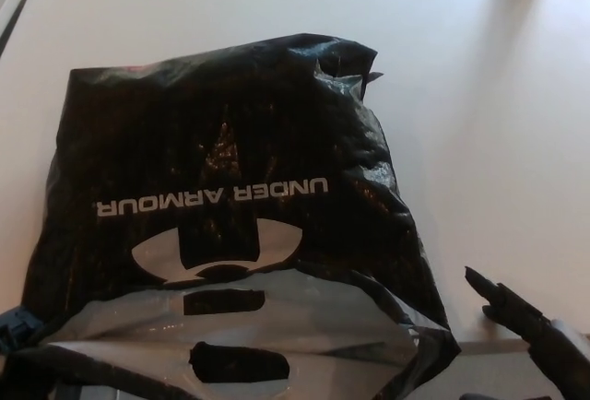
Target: A plastic bag is kept infront of the robot in the middle of the desk and the robot uses both its hands to grab it from the top and lifts it up and then releases it.
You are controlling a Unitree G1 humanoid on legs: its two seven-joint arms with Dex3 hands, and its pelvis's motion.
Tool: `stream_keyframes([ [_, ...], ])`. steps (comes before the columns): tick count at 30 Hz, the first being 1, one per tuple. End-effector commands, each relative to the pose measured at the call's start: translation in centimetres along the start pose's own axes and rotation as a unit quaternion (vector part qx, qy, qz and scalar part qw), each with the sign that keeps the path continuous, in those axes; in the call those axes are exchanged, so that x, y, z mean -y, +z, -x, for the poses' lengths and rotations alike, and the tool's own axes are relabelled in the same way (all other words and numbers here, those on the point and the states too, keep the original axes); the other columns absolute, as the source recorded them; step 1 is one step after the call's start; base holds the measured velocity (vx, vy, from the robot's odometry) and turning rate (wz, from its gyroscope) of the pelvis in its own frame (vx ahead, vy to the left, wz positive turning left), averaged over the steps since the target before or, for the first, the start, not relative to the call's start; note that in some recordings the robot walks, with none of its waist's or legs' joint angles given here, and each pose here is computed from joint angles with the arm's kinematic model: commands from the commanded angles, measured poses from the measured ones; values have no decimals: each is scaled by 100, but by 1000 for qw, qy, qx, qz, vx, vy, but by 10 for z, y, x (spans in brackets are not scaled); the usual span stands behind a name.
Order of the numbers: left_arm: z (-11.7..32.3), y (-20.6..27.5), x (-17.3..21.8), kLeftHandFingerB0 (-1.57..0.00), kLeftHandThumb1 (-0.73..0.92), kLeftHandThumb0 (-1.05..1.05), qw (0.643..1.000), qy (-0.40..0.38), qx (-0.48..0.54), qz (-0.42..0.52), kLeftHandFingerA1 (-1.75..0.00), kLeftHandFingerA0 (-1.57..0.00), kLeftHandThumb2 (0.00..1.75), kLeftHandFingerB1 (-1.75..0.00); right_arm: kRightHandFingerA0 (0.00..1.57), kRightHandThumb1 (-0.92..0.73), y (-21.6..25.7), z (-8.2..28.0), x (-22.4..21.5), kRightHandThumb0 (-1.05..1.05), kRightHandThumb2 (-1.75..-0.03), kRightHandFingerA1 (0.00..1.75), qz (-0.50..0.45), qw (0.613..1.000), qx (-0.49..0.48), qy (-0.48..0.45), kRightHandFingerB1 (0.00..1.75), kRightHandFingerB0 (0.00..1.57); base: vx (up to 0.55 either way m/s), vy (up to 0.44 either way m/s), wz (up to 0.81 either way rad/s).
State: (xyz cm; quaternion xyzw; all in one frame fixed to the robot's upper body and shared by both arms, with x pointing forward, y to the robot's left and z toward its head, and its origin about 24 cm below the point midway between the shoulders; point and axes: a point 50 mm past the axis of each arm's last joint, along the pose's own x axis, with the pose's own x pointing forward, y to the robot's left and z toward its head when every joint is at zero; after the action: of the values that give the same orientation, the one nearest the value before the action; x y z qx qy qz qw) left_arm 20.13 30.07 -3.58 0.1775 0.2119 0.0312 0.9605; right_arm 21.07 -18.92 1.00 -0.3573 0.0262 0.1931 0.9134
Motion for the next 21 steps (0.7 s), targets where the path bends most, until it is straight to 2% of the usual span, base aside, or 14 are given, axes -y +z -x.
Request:
stream_keyframes([
  [1, 10, -32, 24, -75, 74, -48, 995, -46, -85, -1, -175, -104, 62, -175, 56, -51, 1, -2, -37, -82, -85, 63, -8, 997, -24, 75, 0, 0, 0, 0, 0],
  [4, 12, -34, 26, -76, 74, -48, 995, -49, -88, 7, -175, -105, 62, -175, 59, -51, 1, -1, -42, -82, -85, 63, -9, 996, -27, 81, 0, 0, 0, 0, 0],
  [5, 13, -35, 26, -75, 75, -49, 995, -48, -87, 6, -175, -105, 62, -175, 63, -61, 0, -2, -43, -76, -59, 53, -9, 996, -28, 83, 0, 0, 0, 0, 0],
  [7, 14, -36, 25, -74, 74, -50, 995, -43, -89, 4, -175, -105, 64, -175, 65, -63, -2, -4, -47, -77, -60, 53, -12, 996, -31, 81, 0, 0, 0, 0, 0],
  [8, 15, -37, 25, -74, 75, -48, 995, -45, -91, 8, -175, -104, 62, -175, 62, -54, -6, -4, -50, -85, -87, 64, -16, 996, -35, 79, 0, 0, 0, 0, 0],
  [9, 15, -37, 25, -74, 75, -48, 995, -46, -91, 10, -175, -104, 62, -175, 62, -54, -7, -4, -51, -85, -87, 64, -18, 996, -36, 77, 0, 0, 0, 0, 0],
  [10, 15, -37, 25, -74, 75, -48, 995, -45, -90, 8, -175, -104, 62, -175, 68, -64, -8, -5, -51, -76, -60, 53, -18, 996, -37, 76, 0, 0, 0, 0, 0],
  [11, 15, -37, 24, -73, 75, -49, 995, -44, -90, 6, -175, -103, 62, -175, 66, -52, -9, -6, -52, -81, -84, 65, -18, 996, -38, 74, 0, 0, 0, 0, 0],
  [16, 13, -35, 24, -71, 75, -50, 995, -46, -87, 3, -175, -103, 62, -175, 64, -52, -16, -8, -56, -82, -84, 65, -19, 996, -41, 72, 0, 0, 0, 0, 0],
  [17, 13, -34, 24, -103, 54, -64, 995, -48, -85, 4, -151, -124, 89, -141, 62, -50, -19, -8, -57, -80, -83, 65, -23, 996, -44, 73, 0, 0, 0, 0, 0],
  [18, 12, -34, 24, -103, 54, -64, 995, -48, -85, 4, -151, -124, 89, -141, 62, -50, -19, -9, -58, -80, -83, 65, -24, 996, -44, 73, 0, 0, 0, 0, 0],
  [19, 12, -34, 24, -74, 74, -51, 995, -48, -86, 5, -175, -105, 62, -175, 62, -48, -21, -9, -60, -78, -81, 65, -26, 996, -46, 75, 0, 0, 0, 0, 0],
  [20, 12, -34, 24, -74, 74, -50, 995, -48, -87, 8, -175, -104, 62, -175, 69, -47, -22, -9, -62, -73, -79, 69, -26, 995, -49, 77, 0, 0, 0, 0, 0],
  [21, 12, -34, 25, -74, 74, -50, 995, -47, -88, 11, -175, -104, 62, -175, 69, -47, -23, -8, -65, -73, -79, 69, -26, 995, -52, 79, 0, 0, 0, 0, 0],
])
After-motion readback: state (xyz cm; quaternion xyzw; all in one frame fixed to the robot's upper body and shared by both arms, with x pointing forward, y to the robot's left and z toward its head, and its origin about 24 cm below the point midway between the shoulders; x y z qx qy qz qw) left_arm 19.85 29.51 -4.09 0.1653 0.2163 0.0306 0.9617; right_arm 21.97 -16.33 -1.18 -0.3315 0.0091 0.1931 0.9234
